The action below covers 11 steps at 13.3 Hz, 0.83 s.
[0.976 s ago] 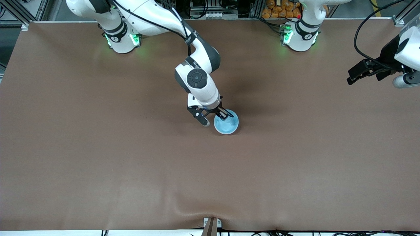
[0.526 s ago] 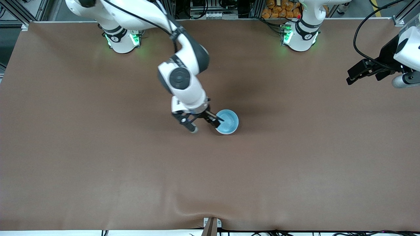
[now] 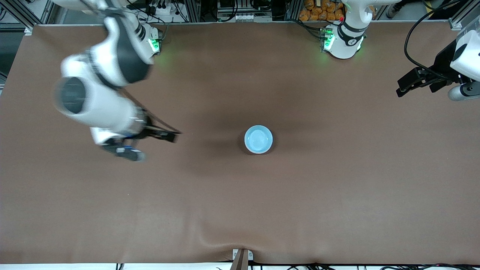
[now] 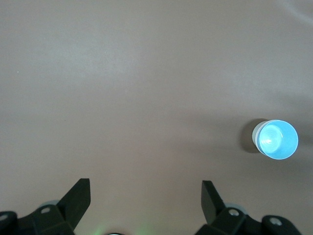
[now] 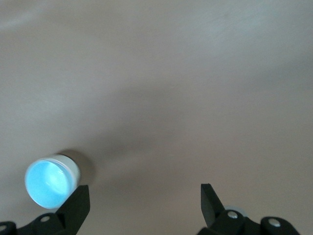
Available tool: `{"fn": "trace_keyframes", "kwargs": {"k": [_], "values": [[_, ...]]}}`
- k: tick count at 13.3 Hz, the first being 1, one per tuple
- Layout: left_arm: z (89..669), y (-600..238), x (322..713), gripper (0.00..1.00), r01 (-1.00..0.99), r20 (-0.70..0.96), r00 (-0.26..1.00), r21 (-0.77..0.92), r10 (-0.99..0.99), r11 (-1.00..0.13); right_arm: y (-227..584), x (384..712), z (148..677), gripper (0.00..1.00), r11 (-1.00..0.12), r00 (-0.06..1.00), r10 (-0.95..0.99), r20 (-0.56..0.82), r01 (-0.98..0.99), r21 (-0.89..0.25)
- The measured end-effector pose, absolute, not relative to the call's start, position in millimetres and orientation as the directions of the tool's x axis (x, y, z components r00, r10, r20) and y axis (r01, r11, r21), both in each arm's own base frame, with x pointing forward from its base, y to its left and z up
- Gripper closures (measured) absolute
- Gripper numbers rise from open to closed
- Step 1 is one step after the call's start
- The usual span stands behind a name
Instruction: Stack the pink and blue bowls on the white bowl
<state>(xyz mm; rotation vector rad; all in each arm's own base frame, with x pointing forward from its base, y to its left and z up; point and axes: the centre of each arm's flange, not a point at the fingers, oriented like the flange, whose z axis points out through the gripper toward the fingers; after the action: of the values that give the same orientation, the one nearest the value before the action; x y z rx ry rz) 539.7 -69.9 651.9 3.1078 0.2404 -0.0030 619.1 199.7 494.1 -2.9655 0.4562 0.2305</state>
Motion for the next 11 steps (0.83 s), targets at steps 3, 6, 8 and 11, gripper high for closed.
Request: {"fn": "trace_keyframes", "kwargs": {"k": [3,6,8,11], "values": [[652.0,-69.8,539.8,0.00,0.153,-0.003,0.988,0.025,0.153,-0.988,99.3,620.4,526.5,0.00,-0.959,0.962,-0.222,-0.155,-0.244,-0.140],[652.3,-69.8,540.1,0.00,0.153,0.000,0.988,0.025,0.153,-0.988,12.1,602.6,556.7,0.00,-0.974,0.987,-0.129,-0.094,-0.143,-0.173],[652.5,-69.8,540.3,0.00,0.153,0.002,0.988,0.026,0.153,-0.988,-23.6,577.8,578.4,0.00,-0.987,0.994,-0.071,-0.085,-0.082,-0.137],[652.5,-69.8,540.4,0.00,0.153,0.003,0.988,0.026,0.153,-0.988,-42.3,547.6,605.2,0.00,-0.994,0.994,-0.026,-0.110,-0.037,-0.100]]}}
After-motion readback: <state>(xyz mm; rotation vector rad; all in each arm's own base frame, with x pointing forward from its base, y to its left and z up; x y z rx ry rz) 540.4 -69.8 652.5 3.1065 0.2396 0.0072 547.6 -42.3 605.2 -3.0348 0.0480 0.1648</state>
